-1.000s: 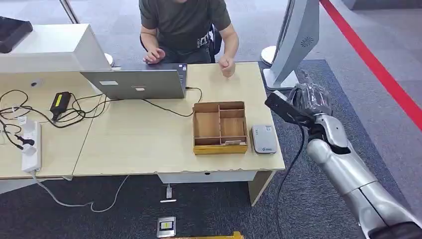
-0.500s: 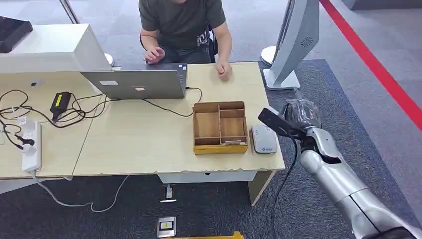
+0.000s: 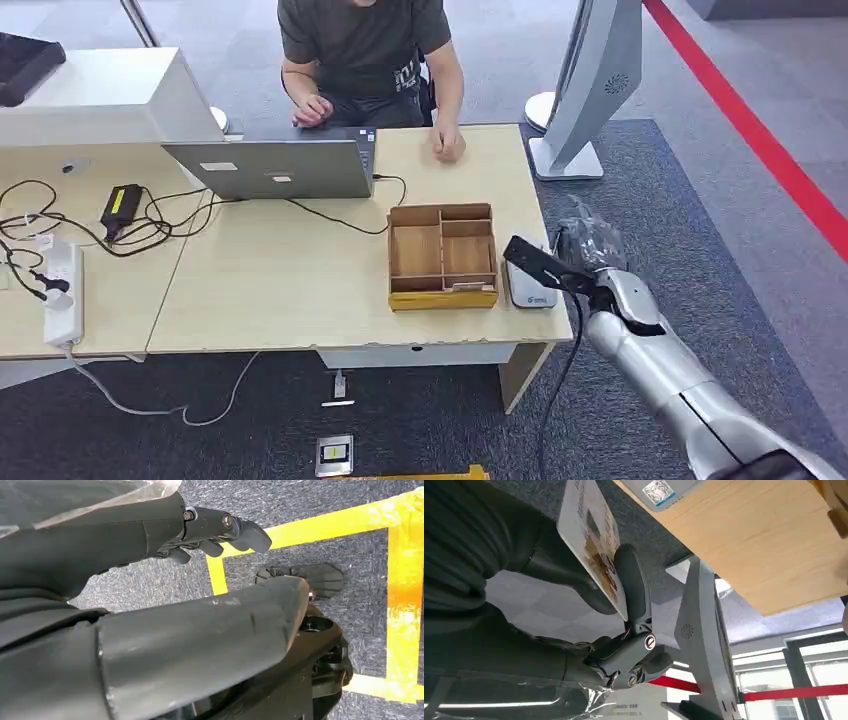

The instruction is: Pass the card to the sensor for recognition and then transmit it.

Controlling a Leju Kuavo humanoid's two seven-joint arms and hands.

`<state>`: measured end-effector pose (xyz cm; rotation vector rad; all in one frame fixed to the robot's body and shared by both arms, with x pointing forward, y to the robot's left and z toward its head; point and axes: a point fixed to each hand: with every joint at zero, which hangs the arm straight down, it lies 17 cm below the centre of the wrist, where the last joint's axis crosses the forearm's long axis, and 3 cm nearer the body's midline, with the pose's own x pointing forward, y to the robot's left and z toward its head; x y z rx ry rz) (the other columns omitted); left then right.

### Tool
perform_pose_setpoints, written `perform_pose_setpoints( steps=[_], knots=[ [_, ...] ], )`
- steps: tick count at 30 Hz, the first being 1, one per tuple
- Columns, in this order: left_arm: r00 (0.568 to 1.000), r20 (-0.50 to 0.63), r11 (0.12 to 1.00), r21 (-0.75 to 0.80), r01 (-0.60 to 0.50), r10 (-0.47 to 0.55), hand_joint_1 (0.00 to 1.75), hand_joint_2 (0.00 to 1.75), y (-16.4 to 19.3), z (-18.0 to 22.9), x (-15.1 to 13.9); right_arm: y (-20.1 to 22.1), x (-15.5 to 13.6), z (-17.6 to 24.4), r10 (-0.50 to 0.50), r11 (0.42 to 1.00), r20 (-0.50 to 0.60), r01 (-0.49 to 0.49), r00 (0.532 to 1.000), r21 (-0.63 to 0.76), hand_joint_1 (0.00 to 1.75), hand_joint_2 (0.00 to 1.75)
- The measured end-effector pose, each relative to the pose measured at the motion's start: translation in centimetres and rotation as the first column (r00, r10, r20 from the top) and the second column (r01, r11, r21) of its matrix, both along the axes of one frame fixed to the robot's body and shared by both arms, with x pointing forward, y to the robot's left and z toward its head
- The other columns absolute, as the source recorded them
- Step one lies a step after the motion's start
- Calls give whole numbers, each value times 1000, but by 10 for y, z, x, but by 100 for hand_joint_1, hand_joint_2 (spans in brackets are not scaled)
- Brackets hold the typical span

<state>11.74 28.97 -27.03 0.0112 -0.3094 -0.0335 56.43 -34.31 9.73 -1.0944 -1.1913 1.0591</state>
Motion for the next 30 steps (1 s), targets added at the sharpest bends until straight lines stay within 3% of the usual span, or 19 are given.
perform_pose_setpoints(
  steps=[17,30],
  knots=[
    [1000,-3,1000,-14,14,-14,0,0,-1,0,-2,-6,-19,-42,-30,1000,-79,30,996,-5,175,175],
    [1000,-8,1000,-15,11,-11,0,0,-1,0,-2,23,-20,-53,24,1000,-98,-25,995,-2,175,175]
  ],
)
